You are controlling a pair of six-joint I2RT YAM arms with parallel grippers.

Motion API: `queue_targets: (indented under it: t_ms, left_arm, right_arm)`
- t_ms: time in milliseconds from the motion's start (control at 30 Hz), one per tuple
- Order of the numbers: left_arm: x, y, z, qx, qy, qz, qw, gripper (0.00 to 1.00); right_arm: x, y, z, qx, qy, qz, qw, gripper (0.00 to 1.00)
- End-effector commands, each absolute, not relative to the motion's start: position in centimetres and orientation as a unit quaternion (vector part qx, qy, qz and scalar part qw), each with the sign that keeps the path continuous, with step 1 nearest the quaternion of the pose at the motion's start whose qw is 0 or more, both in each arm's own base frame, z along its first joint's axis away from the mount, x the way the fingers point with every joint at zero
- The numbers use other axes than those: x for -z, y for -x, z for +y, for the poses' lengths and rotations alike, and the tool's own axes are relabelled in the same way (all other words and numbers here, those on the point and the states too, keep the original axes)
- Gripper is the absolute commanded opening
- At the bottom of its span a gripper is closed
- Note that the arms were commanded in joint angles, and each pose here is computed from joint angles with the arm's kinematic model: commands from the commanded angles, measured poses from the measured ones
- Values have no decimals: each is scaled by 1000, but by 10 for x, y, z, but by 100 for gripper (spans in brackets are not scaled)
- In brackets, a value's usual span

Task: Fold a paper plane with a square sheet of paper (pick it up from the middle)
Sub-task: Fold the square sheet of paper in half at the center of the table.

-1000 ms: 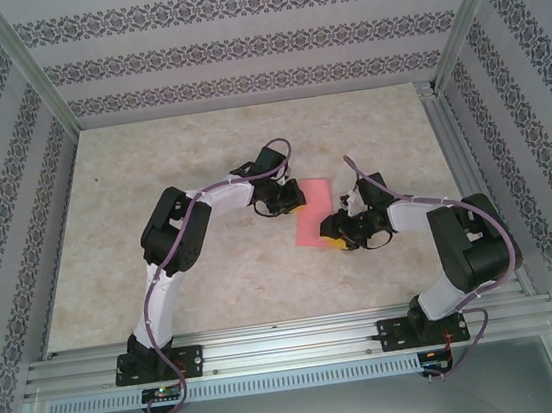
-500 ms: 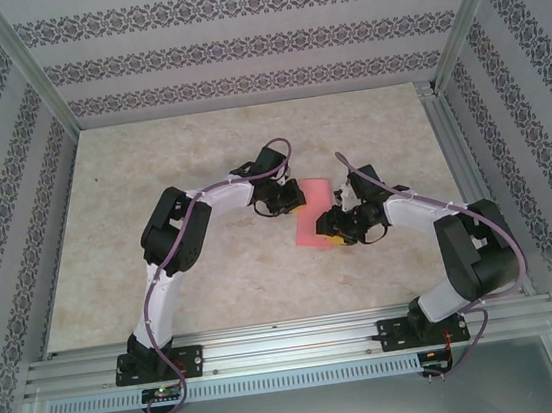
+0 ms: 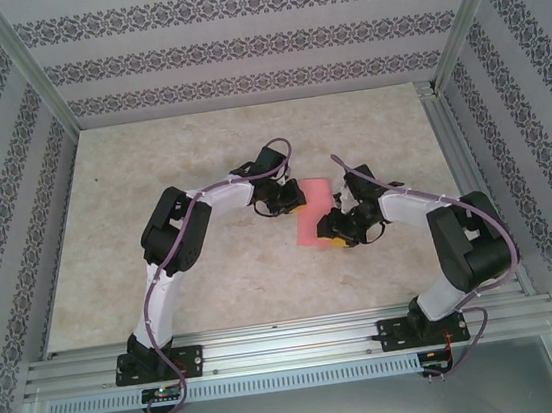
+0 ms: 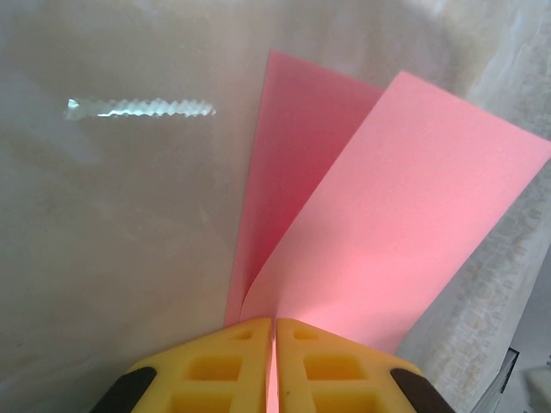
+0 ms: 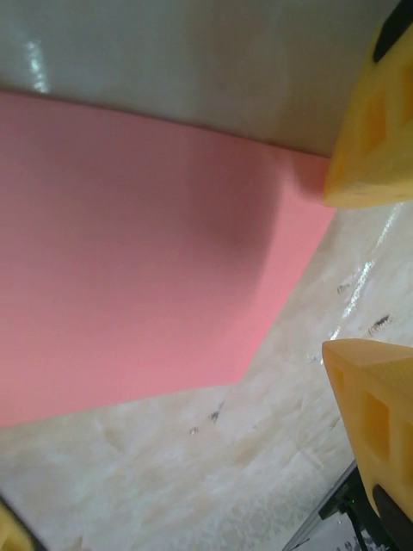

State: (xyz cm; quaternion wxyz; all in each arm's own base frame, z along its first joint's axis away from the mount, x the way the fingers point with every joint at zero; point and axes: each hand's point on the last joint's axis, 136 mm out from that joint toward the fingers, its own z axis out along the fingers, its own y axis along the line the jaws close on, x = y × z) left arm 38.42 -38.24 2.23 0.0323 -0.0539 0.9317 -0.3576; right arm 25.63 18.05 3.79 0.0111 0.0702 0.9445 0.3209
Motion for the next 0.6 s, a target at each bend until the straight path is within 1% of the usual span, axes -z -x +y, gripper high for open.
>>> queue_targets:
  t_ms: [0,100,233,400,467,567]
  left_arm:
    - [-1,-373,-383,336,45,941,12,13]
    - [0,-373,-383,336,46,941,11,13]
    - [-2,-373,-383,336,44,941,12,13]
    - [-1,-373,-383,336,43,941,10,13]
    - [-1,-373,-383,335,42,941,9,13]
    - [-1,-372,-382,333,43,942,8,13]
  right_arm:
    - [-74,-293,174,-328,-59,939,83,44]
    - [-66,-307,173,-326,-60,939,86,44]
    - [-43,-320,176,-334,-66,937,76,42]
    - [-9,-316,167,-317,-84,944,41,41]
    - [-16,-320,166,-323,-82,942,49,41]
    - [-46,-332,174,-348,-64,933,72,42]
